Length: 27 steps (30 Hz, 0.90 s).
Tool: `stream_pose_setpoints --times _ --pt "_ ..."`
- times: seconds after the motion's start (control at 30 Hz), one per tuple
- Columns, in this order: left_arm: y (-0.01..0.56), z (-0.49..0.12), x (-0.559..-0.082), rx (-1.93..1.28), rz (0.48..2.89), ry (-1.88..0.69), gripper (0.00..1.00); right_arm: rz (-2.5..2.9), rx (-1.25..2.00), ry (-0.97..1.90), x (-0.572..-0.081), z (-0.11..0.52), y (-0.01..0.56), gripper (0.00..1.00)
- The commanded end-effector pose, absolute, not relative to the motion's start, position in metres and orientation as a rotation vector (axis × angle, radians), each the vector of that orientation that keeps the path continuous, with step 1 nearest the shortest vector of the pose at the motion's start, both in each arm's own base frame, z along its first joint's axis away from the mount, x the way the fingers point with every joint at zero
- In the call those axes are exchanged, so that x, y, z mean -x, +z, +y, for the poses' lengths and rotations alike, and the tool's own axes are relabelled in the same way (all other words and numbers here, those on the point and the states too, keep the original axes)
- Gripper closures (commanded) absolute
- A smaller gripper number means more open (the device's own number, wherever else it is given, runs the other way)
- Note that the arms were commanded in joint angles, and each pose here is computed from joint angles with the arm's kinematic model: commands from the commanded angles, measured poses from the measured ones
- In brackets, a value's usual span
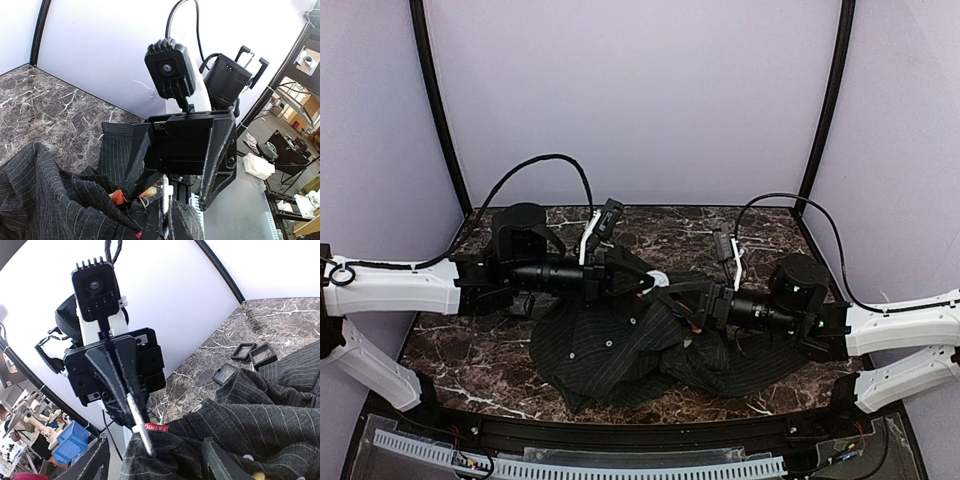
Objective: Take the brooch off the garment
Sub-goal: Open the brooch with the crumpled clothing.
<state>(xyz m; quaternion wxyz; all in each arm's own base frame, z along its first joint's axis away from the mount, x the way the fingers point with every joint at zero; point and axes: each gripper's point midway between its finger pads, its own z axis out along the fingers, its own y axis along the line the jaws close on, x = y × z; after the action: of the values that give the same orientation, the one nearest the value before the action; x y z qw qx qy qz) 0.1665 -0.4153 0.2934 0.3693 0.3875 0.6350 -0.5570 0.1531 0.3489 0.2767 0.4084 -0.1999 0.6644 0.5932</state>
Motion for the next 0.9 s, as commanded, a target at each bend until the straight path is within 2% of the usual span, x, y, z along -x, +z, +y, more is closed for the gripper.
stream_pose_setpoints --times 0.0,0.37,0.73,0.87 --pt "0.320 -0.408 -0.159 -0.980 1.523 -1.460 0.99 1.592 0.465 1.542 -0.155 0.354 0.293 0.46" --pt "0.319 -0.407 -0.157 -0.990 1.521 -1.466 0.99 1.619 0.447 1.551 -0.157 0.358 0.283 0.66" --pt "0.321 -0.406 -0.156 -0.990 1.516 -1.467 0.99 1.649 0.441 1.561 -0.156 0.359 0.272 0.67" --pt "0.322 -0.405 -0.155 -0.991 1.512 -1.469 0.99 1.654 0.436 1.558 -0.157 0.359 0.270 0.73"
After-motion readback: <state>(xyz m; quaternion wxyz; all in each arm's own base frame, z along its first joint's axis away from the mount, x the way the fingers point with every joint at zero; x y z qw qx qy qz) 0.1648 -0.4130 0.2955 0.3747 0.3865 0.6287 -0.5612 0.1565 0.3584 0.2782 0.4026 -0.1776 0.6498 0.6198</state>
